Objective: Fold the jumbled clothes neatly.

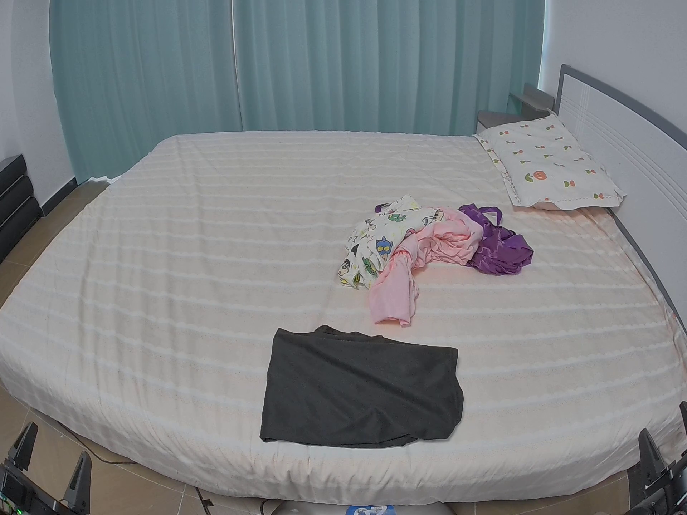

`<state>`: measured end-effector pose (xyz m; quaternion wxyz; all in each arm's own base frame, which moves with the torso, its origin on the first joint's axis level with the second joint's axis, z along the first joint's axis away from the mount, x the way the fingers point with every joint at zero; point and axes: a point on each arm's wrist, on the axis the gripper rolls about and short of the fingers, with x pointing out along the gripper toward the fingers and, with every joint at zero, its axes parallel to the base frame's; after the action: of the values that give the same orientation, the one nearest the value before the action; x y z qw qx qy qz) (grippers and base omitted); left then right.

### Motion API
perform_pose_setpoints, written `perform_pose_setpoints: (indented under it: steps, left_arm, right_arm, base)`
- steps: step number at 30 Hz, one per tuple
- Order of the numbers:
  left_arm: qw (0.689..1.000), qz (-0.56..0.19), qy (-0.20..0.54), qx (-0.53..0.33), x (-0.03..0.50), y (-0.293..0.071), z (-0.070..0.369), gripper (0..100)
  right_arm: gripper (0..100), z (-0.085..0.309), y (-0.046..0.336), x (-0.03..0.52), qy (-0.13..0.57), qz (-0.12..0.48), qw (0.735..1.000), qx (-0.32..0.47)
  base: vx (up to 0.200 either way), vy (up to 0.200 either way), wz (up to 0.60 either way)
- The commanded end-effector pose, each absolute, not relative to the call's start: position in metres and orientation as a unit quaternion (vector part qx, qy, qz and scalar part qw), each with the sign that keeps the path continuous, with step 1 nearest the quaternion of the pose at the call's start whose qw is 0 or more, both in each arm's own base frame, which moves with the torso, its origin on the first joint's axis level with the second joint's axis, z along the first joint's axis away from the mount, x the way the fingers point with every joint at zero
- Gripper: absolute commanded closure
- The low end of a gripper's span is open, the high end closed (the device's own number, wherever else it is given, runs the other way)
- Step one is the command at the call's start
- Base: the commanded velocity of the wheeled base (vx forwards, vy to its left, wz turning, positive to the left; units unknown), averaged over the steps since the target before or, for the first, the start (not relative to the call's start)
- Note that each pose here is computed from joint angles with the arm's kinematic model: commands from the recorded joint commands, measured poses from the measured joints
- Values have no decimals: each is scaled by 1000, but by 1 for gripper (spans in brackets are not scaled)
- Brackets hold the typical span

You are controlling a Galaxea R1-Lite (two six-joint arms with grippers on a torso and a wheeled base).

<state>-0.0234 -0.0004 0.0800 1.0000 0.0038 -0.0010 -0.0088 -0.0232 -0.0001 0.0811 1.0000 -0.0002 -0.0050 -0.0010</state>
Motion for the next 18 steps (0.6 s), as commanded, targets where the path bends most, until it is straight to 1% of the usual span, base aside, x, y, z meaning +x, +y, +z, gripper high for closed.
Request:
perform_pose_setpoints:
  steps: [1,18]
  left_arm:
    - [1000,-9,4,4,-23,0,75,0]
    - [1000,-9,4,4,-23,0,75,0]
  right_arm:
    - [0,76,0,-23,-2,-1,1000,-1]
    - [0,76,0,-23,-2,-1,1000,-1]
  base:
    - [0,0,0]
    - [0,0,0]
